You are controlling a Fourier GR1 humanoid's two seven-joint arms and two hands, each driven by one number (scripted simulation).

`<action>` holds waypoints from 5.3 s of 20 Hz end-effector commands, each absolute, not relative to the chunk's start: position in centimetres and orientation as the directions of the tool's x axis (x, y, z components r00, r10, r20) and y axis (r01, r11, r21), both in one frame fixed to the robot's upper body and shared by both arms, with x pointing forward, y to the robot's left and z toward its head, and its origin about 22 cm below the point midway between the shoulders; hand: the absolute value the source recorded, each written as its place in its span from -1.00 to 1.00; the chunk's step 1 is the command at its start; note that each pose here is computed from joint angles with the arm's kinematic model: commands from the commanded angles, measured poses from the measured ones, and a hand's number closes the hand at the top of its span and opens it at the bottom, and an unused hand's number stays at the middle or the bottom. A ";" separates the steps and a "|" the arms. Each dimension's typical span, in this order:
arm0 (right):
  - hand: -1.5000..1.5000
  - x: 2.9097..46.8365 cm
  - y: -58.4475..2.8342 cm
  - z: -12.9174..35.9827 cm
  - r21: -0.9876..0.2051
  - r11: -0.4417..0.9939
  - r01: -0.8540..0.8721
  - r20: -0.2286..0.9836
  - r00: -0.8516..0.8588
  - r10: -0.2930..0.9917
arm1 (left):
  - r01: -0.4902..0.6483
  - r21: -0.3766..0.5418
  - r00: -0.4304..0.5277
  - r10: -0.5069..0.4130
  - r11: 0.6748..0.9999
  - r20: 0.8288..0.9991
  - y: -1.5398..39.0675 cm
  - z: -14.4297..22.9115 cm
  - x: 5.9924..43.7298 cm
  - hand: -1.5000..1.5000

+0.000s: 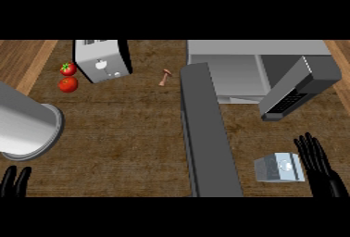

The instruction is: Pick up the milk, place it into the microwave and close the microwave

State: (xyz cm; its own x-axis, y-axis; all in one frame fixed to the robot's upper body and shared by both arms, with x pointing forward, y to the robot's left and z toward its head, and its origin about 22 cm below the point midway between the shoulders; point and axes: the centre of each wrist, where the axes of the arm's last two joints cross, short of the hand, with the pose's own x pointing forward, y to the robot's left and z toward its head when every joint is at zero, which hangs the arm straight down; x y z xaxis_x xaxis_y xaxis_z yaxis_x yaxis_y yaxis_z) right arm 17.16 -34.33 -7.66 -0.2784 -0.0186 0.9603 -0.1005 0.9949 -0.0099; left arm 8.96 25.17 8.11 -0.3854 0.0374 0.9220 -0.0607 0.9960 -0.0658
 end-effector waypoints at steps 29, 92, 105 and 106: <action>1.00 20.7 -33.9 -11.8 -0.014 0.984 -0.177 0.917 -0.394 -0.058 | -0.069 -0.081 -0.363 0.051 0.994 0.930 24.6 6.8 9.1 -1.00; 1.00 45.2 -20.4 6.2 -0.355 0.933 0.066 0.843 -0.409 0.350 | 0.050 -0.108 -0.378 0.120 0.993 0.918 27.7 7.1 10.9 -1.00; 1.00 45.4 -22.1 6.6 -0.354 0.849 0.392 0.824 -0.298 0.481 | 0.065 -0.044 -0.385 0.066 0.997 0.921 28.1 6.6 12.4 -1.00; 1.00 45.5 -21.8 6.8 -0.400 0.817 0.415 0.782 -0.311 0.541 | 0.075 -0.040 -0.387 0.066 0.996 0.920 27.6 7.1 12.6 -1.00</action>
State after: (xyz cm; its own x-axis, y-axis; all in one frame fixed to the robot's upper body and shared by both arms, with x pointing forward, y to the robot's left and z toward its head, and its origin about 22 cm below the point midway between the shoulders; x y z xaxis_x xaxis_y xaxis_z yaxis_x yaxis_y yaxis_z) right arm 45.37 -21.88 6.61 -0.3326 0.4525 0.8274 0.3227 0.8790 -0.3510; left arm 12.22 27.95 6.89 -0.3865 0.0807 0.9187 0.0707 0.9958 -0.0577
